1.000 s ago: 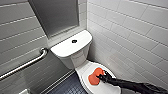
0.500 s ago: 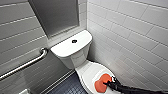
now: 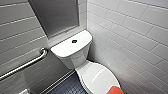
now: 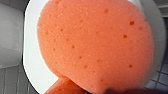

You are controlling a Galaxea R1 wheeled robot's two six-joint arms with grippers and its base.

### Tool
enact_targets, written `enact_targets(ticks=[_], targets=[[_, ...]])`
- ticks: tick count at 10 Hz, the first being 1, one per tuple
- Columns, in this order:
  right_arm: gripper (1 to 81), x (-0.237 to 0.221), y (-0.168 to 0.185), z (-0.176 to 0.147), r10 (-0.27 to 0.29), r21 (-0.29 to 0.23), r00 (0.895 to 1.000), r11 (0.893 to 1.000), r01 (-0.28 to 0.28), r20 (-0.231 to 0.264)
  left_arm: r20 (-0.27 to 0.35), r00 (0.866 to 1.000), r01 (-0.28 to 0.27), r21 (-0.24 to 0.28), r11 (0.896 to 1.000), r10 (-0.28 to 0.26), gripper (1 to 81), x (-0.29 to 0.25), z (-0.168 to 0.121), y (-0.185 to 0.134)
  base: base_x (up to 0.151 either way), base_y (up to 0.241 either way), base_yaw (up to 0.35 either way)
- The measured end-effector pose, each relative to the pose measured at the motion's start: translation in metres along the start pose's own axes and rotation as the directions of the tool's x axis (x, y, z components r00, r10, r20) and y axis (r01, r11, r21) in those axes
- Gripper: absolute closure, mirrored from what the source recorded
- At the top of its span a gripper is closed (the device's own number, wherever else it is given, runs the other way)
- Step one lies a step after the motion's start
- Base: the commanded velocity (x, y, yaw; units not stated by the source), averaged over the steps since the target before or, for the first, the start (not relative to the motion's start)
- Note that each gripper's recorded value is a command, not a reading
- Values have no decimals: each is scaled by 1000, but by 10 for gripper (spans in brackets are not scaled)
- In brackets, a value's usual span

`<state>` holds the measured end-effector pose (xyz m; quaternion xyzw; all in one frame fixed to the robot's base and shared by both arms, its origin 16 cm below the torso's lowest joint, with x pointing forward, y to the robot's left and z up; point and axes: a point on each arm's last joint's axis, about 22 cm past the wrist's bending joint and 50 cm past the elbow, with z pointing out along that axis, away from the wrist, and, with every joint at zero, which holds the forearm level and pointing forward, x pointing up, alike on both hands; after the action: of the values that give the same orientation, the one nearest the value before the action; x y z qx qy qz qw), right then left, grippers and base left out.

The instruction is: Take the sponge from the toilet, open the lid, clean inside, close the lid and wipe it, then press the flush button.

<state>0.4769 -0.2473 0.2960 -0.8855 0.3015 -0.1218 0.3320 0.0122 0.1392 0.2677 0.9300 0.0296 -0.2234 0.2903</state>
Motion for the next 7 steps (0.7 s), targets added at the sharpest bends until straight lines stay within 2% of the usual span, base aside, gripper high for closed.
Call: enact_targets(ticks=[1,3,4,6,7], targets=[[811,-23,33,-29,26,-52,999,998,-25,32,0,1000,0,0,1000,0,10,0,0,0,0,0,0],[811,-81,110,-104,110,-196,990,977,-90,94,-3,1000,-1,0,1000,1,10,1,0,0,0,0,0],[811,-100,120,-126,136,-215,986,970,-112,100,-6,1000,-1,-1,1000,1,10,1,0,0,0,0,0],[811,-122,100,-141,174,-185,976,972,-147,133,-7,1000,-1,-1,1000,1,10,2,0,0,0,0,0],[811,-134,87,-152,188,-172,968,972,-159,166,-9,1000,-3,0,1000,3,10,3,0,0,0,0,0]])
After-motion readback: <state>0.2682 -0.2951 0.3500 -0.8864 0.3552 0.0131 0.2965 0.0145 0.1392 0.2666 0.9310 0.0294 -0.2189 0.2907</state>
